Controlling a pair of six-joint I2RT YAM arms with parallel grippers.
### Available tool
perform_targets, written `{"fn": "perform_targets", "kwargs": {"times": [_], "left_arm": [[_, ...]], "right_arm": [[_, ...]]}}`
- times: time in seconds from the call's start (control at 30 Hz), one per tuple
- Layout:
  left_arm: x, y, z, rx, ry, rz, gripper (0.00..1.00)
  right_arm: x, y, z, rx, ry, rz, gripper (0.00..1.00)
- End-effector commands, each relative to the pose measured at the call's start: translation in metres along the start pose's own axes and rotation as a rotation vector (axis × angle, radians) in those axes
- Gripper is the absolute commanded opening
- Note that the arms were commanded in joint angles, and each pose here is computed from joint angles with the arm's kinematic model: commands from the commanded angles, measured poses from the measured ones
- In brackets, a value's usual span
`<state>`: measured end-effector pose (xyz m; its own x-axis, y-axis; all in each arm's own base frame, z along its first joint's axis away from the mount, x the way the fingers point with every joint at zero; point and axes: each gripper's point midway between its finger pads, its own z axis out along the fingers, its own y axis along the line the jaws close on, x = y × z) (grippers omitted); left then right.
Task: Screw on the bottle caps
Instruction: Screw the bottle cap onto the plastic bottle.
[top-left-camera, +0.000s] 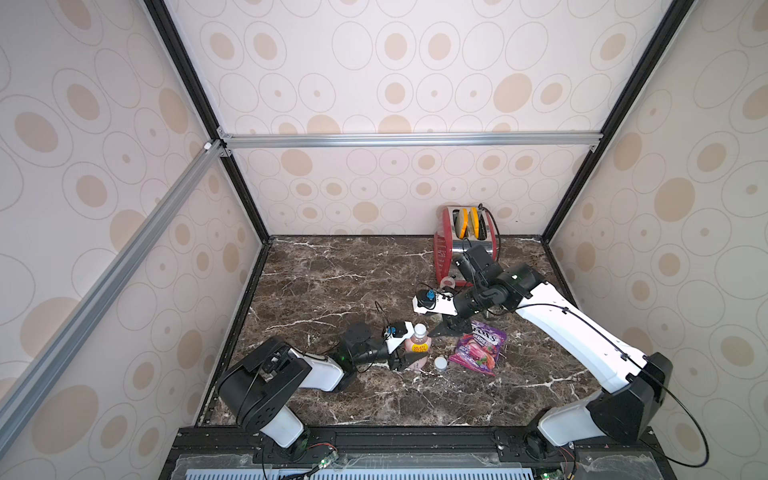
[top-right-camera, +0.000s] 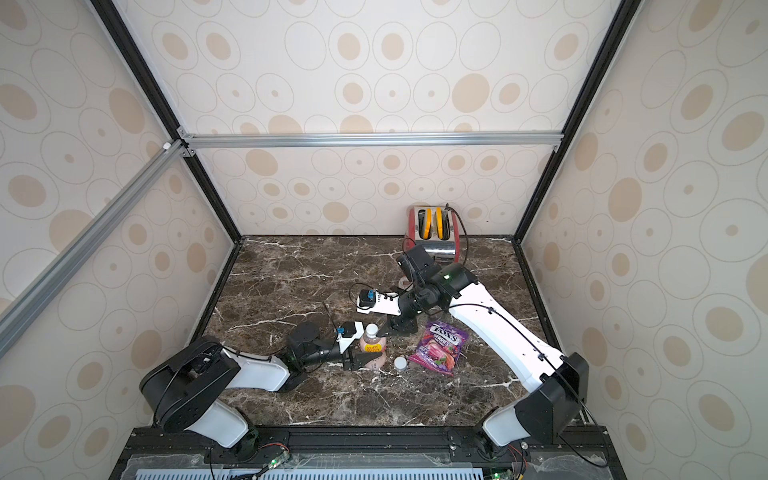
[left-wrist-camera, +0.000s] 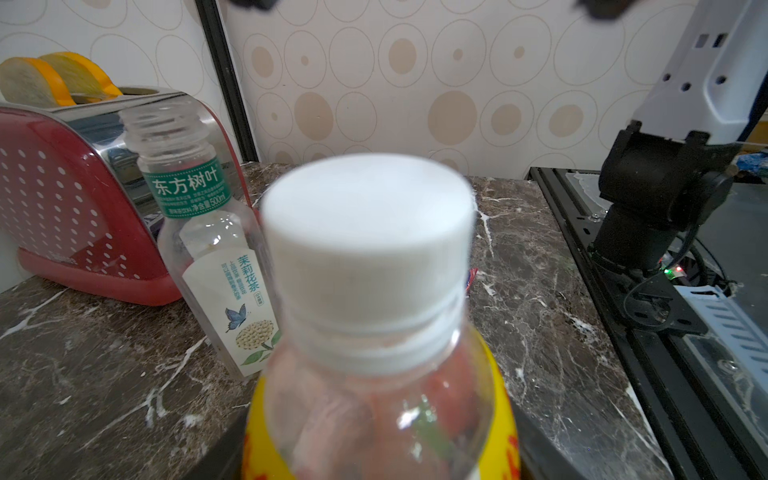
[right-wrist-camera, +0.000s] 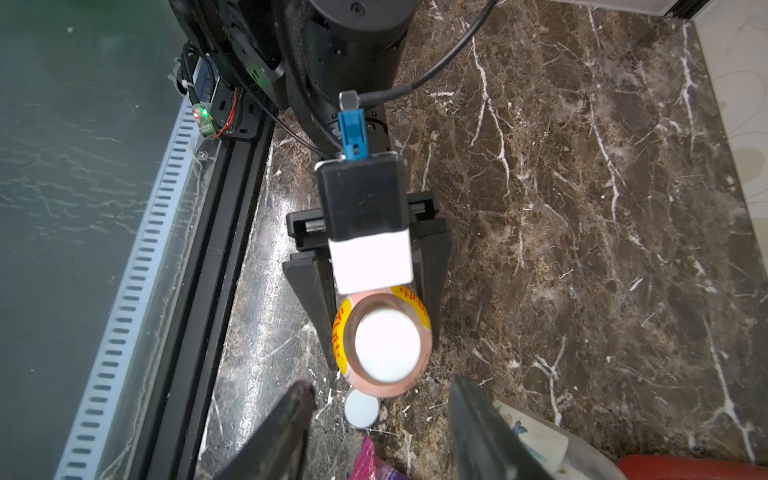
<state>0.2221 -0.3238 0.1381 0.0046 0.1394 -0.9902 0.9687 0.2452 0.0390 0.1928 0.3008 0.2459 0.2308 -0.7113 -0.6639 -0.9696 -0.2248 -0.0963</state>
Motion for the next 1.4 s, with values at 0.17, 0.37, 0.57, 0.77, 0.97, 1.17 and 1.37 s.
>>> {"fn": "perform_targets", "kwargs": {"times": [0.17,0.37,0.57,0.77,0.97,1.17,1.37], "left_arm": [[0.001,-0.004,0.003,0.03,0.018,-0.004,0.7],[0.0,-0.005,0.002,0.033,0.017,-0.003,0.7],[0.0,-0.004,0.003,0.029,0.017,-0.005,0.69],[0.002,-0.002,0.002,0.013,0.02,-0.013,0.69],[0.003,0.001,0.002,-0.004,0.018,-0.014,0.68],[0.004,0.002,0.002,-0.009,0.02,-0.015,0.68],[0.003,0.0,0.001,-0.005,0.018,-0.009,0.68]], "right_arm": [[0.004,0.009,0.011,-0.081,0.03,-0.08,0.48],[0.006,0.003,0.021,-0.077,0.044,-0.06,0.48],[0.004,0.005,0.026,-0.091,0.038,-0.044,0.49],[0.009,0.02,0.022,-0.095,0.041,-0.026,0.48],[0.02,0.026,0.014,-0.032,0.067,0.012,0.48],[0.021,0.049,0.011,-0.071,0.059,0.038,0.48],[0.015,0.043,0.004,-0.036,0.074,0.008,0.48]]}}
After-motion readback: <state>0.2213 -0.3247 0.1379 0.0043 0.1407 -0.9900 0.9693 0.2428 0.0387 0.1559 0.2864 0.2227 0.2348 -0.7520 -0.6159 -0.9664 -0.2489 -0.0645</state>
